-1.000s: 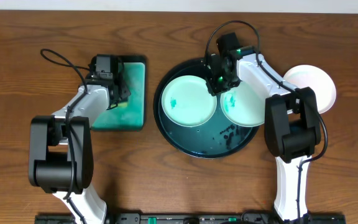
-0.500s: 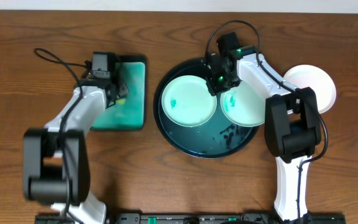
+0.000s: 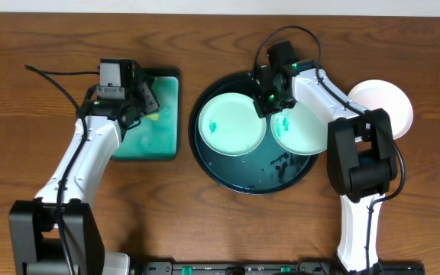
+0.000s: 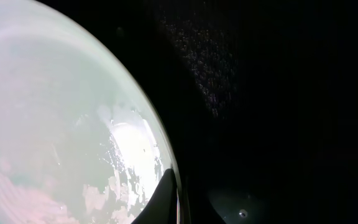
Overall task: Clean dirty plates on tray and stack at the side
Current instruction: 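Scrub the held pale green plate with the sponge in the left gripper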
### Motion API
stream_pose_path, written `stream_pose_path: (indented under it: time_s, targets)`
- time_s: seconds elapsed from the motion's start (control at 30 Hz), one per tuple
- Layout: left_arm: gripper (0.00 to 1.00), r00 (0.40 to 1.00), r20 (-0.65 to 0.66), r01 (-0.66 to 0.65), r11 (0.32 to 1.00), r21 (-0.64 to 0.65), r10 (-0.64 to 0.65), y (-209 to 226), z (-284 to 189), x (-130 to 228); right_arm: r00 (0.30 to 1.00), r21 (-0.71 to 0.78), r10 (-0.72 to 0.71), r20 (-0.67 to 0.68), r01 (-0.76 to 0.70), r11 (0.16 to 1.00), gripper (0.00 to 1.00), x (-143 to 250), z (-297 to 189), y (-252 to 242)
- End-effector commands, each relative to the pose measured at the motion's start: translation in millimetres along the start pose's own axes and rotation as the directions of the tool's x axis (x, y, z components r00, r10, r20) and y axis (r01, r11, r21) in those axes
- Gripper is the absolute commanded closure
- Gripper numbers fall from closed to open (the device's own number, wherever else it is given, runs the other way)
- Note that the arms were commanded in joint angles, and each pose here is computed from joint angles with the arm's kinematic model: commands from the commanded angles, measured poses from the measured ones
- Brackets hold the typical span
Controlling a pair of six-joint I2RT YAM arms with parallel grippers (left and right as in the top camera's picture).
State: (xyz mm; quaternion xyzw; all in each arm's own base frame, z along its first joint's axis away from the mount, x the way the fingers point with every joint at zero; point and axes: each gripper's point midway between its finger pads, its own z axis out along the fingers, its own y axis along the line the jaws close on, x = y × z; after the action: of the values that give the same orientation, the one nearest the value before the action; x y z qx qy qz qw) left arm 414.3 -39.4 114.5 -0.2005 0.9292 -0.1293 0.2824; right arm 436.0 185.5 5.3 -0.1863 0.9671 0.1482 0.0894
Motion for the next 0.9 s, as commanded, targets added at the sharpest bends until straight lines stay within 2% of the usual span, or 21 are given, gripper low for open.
stream_pose_path:
  time_s: [0.0, 0.17, 0.33, 0.53, 0.77, 0.87]
  targets:
    - [0.93, 0.999, -0.033, -0.007, 0.993, 0.117, 0.011, -21, -7, 3, 0.999, 0.06, 0.033, -0.019, -0.032, 0.998, 0.99, 7, 11, -8]
    - [0.93, 0.997, -0.048, -0.053, 0.977, 0.205, 0.064, -53, -17, 15, 0.999, 0.061, 0.034, -0.007, -0.033, 0.998, 0.99, 4, 11, -9]
    - [0.93, 0.989, -0.102, -0.076, 0.965, 0.25, 0.105, -89, -16, 47, 0.999, 0.061, 0.051, 0.0, -0.051, 0.997, 0.99, 3, 11, -9]
    - [0.93, 0.993, -0.111, -0.019, 0.986, 0.166, 0.038, -110, -5, 77, 0.999, 0.061, 0.051, -0.001, -0.051, 0.997, 0.99, 3, 11, -8]
    - [0.93, 0.991, -0.107, -0.055, 0.977, 0.208, 0.079, -150, 25, 110, 0.999, 0.061, 0.051, -0.001, -0.051, 0.997, 0.99, 3, 11, -9]
    - [0.93, 0.991, -0.131, -0.012, 0.984, 0.176, 0.035, -150, 49, 125, 0.999, 0.061, 0.051, -0.001, -0.051, 0.997, 0.99, 3, 11, -9]
